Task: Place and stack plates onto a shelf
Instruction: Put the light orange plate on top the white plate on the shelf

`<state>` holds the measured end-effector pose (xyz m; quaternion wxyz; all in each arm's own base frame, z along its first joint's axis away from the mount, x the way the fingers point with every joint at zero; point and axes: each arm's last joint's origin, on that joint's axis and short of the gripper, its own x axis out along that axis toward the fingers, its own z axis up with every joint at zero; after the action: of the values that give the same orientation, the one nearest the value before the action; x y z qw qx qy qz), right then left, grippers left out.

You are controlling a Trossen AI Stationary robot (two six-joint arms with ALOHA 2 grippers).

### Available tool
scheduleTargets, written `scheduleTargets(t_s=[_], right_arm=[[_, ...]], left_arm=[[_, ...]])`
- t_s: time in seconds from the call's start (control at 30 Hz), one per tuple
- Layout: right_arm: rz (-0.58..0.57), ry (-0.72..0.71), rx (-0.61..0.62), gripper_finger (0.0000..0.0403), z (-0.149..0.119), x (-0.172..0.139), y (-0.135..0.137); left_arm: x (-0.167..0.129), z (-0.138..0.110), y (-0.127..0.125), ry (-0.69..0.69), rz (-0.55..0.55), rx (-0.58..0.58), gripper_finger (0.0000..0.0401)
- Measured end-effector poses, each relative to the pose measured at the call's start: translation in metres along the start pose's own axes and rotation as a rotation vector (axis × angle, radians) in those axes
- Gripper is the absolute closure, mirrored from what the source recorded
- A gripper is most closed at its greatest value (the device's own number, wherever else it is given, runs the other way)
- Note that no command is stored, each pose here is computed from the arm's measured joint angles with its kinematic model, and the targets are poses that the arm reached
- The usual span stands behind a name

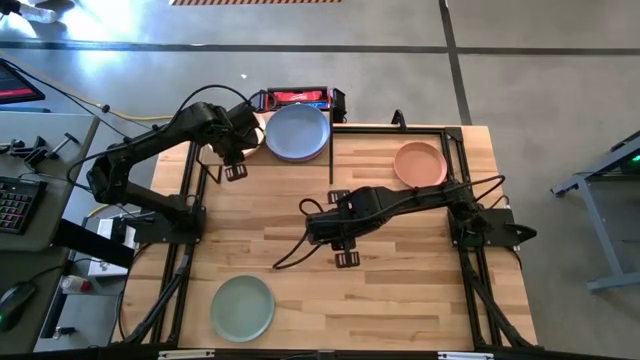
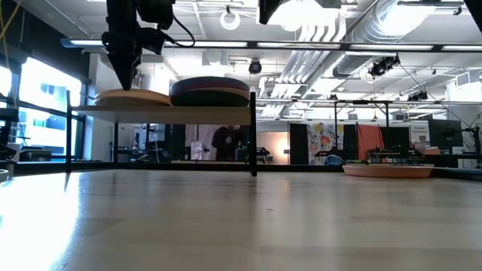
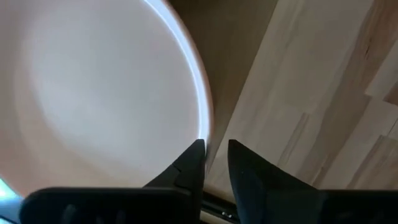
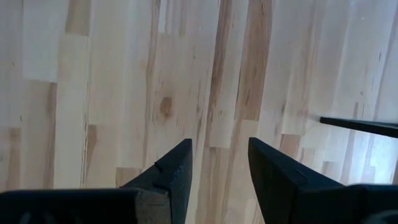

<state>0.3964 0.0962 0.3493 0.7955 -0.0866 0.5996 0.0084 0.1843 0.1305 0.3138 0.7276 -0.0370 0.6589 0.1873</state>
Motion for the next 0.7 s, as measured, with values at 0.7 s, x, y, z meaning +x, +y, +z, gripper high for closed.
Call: scheduleTargets(t_s=[0.7], right_arm=[[0.010, 0.001, 0.021, 0.0269, 0.000, 0.000, 0.000]], left_arm=[[0.001, -0.005, 0.004, 0.090, 0.107, 0.039, 0.0397]])
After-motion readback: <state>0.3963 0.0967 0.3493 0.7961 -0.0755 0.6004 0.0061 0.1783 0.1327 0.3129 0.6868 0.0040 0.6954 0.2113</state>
